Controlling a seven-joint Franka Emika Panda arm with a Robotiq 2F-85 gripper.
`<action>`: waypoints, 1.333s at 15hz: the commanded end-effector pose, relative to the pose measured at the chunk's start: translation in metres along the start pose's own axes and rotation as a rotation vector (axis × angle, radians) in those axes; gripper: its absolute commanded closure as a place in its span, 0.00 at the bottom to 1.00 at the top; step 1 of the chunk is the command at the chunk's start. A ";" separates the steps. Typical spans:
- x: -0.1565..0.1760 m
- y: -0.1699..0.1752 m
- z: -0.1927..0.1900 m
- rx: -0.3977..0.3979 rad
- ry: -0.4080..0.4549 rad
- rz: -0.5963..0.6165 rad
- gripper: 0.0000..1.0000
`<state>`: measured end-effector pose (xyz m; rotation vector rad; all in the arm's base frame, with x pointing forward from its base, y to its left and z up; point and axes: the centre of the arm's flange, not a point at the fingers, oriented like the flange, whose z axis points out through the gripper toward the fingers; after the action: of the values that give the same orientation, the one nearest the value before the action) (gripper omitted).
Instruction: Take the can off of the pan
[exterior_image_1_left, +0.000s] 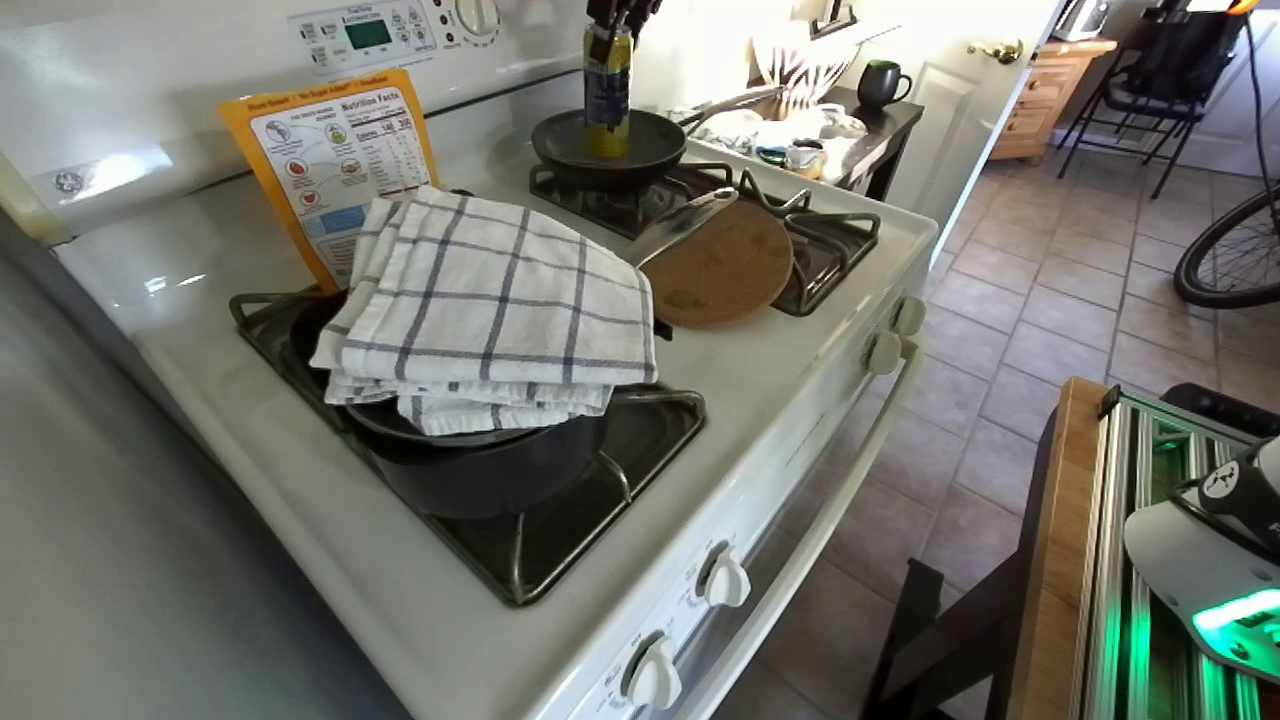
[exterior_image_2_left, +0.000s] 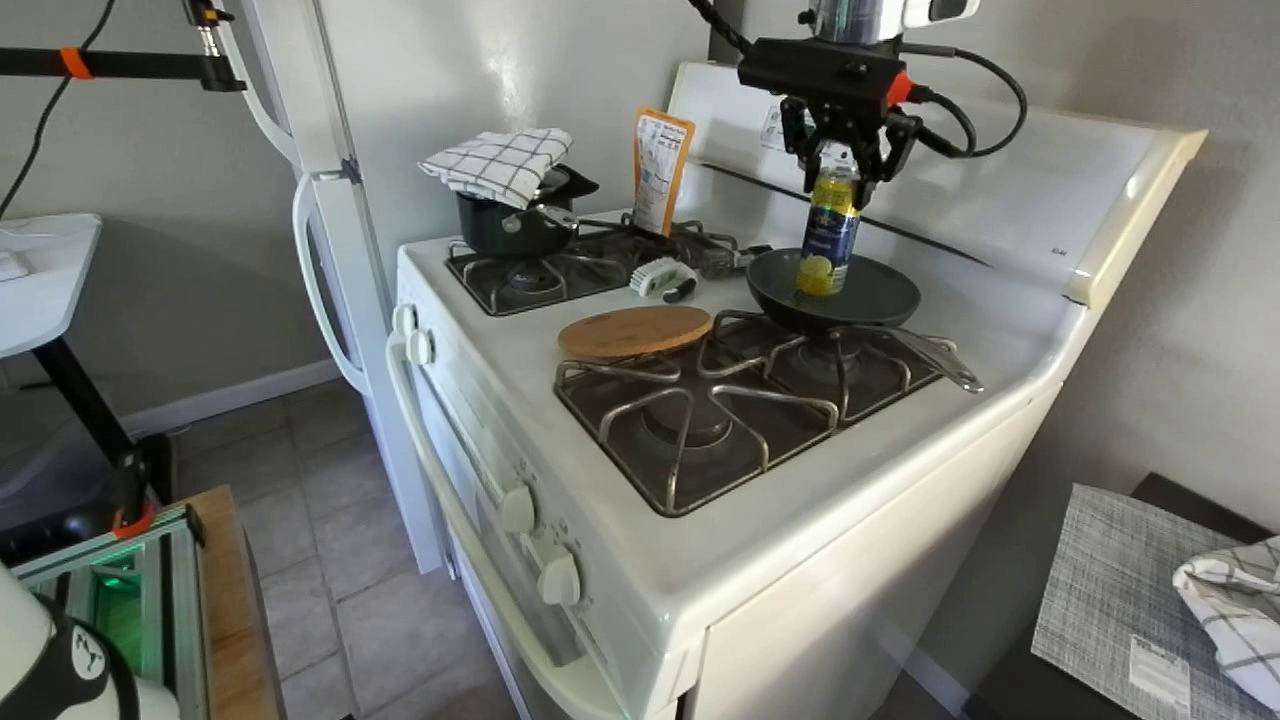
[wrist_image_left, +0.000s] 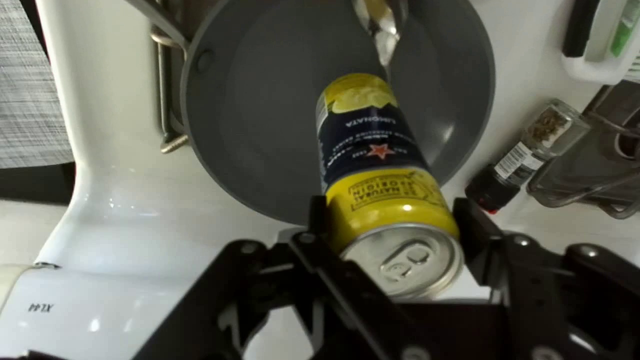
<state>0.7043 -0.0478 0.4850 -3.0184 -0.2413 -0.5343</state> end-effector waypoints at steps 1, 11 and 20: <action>0.007 -0.017 -0.047 -0.008 0.052 -0.055 0.62; 0.016 -0.089 -0.087 0.085 0.078 -0.246 0.62; -0.013 -0.124 -0.042 0.125 0.007 -0.308 0.62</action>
<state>0.6730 0.0748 0.5373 -2.8834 -0.7288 -0.5461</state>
